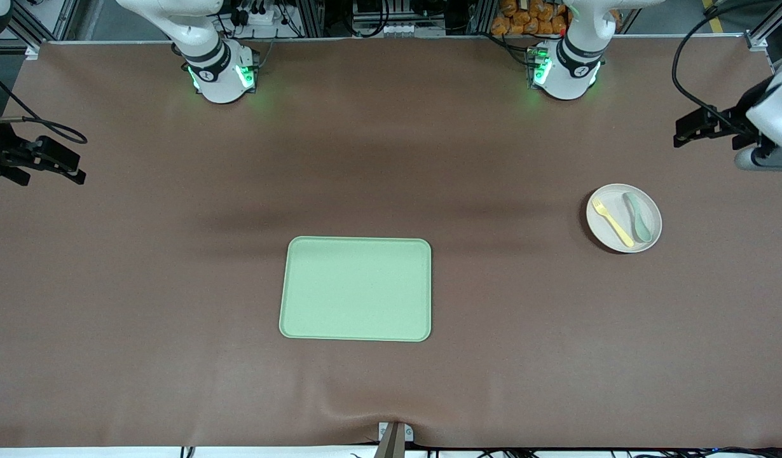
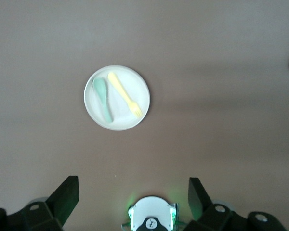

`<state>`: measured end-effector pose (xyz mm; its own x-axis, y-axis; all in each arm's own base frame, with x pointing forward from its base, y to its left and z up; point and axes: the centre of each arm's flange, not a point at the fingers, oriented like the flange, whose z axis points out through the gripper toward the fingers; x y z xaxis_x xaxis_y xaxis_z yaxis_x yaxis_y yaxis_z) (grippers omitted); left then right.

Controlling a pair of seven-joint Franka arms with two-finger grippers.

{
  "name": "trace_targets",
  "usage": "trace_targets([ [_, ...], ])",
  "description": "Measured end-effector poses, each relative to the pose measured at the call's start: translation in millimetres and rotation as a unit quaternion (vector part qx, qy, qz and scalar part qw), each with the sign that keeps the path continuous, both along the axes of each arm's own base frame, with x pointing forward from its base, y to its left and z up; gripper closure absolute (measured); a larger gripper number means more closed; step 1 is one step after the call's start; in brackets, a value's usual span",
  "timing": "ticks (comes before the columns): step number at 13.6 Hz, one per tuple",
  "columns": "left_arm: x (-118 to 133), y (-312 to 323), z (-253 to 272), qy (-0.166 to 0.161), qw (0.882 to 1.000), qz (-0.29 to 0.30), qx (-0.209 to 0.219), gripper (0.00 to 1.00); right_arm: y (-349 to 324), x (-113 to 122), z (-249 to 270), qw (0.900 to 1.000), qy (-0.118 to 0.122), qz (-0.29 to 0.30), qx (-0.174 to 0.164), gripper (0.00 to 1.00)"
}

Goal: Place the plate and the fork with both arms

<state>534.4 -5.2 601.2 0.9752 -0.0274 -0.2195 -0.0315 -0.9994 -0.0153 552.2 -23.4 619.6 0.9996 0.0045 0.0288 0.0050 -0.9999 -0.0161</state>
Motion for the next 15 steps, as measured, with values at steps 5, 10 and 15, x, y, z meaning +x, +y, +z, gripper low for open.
trace_targets([
  [5, 19, 81, -108, 0.075, 0.996, 0.044, 0.002, 0.0, 0, 0, 0, 1.0, 0.0, 0.0, 0.0, 0.0],
  [10, 12, 136, -239, 0.083, 0.995, 0.063, -0.001, 0.0, 0, 0, 0, 1.0, 0.0, 0.0, 0.0, 0.0],
  [15, -29, 183, -331, 0.055, 0.995, 0.087, -0.013, 0.0, 0, 0, -1, 1.0, 0.001, 0.0, 0.0, 0.0],
])
